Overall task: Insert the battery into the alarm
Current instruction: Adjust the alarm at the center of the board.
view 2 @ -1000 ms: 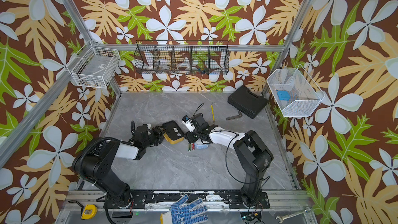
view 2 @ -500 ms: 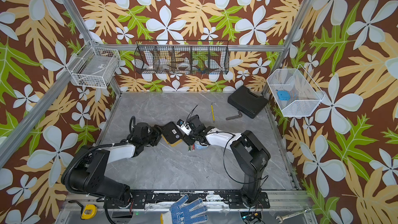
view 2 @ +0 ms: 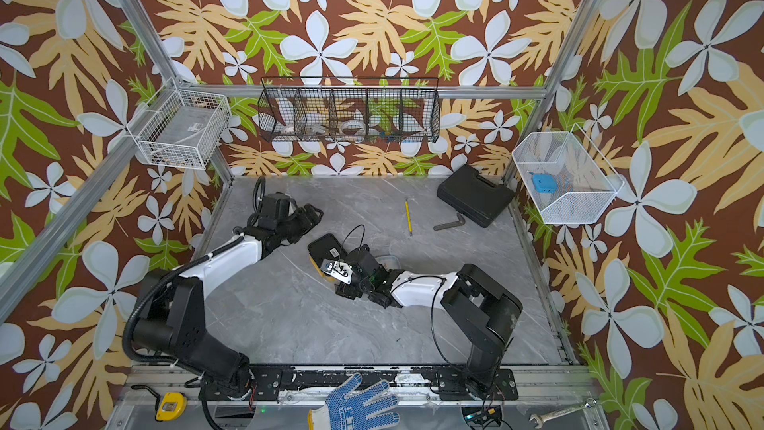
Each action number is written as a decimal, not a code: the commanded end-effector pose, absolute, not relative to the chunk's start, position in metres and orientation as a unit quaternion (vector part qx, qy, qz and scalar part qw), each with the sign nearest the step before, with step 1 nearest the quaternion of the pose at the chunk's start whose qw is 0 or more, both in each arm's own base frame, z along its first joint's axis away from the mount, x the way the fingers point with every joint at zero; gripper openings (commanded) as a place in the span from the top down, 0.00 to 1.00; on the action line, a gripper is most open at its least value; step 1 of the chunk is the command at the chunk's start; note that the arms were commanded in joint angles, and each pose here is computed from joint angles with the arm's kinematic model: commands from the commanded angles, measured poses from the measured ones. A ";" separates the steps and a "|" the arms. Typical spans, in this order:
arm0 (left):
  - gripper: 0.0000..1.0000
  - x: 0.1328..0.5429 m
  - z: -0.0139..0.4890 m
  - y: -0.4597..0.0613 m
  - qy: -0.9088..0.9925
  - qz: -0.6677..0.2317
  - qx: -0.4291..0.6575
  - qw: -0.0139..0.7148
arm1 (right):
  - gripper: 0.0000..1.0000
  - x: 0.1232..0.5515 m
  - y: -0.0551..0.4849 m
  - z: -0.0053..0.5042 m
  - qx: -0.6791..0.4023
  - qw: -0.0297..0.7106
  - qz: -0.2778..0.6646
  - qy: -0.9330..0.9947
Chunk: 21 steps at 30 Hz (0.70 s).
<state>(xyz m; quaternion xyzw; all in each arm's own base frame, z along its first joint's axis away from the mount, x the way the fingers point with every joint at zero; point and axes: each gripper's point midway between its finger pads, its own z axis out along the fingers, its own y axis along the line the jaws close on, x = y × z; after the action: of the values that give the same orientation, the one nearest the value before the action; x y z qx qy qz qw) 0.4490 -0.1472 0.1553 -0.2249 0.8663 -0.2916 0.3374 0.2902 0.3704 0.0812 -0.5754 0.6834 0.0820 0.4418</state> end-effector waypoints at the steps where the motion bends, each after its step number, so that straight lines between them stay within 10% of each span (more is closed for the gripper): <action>1: 0.17 0.459 0.145 -0.163 0.902 -0.279 -0.126 0.305 | 0.15 0.299 0.386 0.105 -0.580 0.509 0.055 0.633; 21: 0.25 0.489 0.073 -0.219 0.928 -0.309 0.035 0.205 | 0.14 0.301 0.422 0.081 -0.622 0.501 0.014 0.601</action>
<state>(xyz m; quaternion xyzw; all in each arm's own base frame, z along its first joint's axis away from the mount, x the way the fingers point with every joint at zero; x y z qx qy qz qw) 0.4974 -0.2117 0.0761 0.0063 0.9286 -0.3031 0.2141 0.2959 0.4237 0.0819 -0.6245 0.5972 0.0343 0.5023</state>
